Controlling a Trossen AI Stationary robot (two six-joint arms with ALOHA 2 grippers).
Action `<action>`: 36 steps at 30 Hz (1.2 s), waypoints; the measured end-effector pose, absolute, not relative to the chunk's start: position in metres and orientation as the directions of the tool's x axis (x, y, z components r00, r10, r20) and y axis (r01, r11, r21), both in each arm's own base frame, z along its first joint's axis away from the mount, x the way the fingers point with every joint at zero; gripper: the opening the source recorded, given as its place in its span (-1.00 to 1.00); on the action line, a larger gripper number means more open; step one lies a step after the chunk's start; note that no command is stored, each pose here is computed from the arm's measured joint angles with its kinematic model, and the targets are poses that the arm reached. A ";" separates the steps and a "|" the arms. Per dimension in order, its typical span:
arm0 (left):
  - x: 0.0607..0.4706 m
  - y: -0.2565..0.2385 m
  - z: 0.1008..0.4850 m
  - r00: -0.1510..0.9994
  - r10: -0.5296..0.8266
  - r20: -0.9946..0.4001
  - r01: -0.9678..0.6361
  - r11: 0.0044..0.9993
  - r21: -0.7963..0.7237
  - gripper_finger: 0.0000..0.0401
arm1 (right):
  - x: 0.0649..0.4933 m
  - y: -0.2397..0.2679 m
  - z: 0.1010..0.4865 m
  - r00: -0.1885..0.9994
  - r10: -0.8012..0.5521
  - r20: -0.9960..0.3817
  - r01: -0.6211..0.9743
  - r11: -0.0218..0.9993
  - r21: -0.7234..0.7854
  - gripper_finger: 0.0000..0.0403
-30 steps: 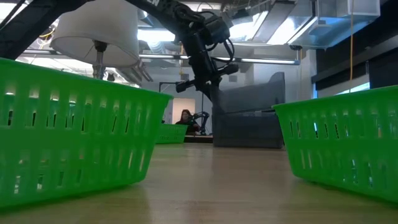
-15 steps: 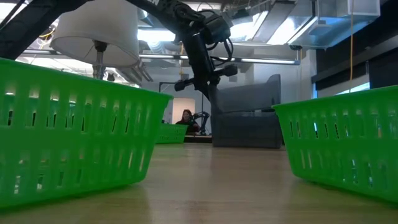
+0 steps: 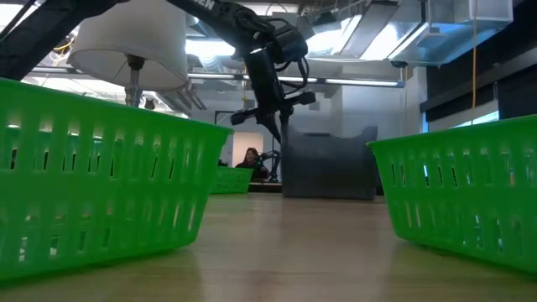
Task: Stack baskets by color
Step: Stack the bottom transparent black bin on the top transparent black bin, then prepare the bottom left green bin
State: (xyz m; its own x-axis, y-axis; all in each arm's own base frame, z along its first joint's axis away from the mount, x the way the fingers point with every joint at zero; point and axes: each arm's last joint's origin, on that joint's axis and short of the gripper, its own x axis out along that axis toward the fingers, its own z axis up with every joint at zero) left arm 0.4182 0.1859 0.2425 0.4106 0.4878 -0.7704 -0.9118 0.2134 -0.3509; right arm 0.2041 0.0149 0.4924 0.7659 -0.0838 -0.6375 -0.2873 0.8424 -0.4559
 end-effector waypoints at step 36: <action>0.314 0.005 0.366 0.353 -0.080 -0.932 -0.089 0.989 -0.118 -0.77 | 0.237 0.026 0.456 0.580 0.114 -0.806 -0.461 0.862 -0.210 -0.70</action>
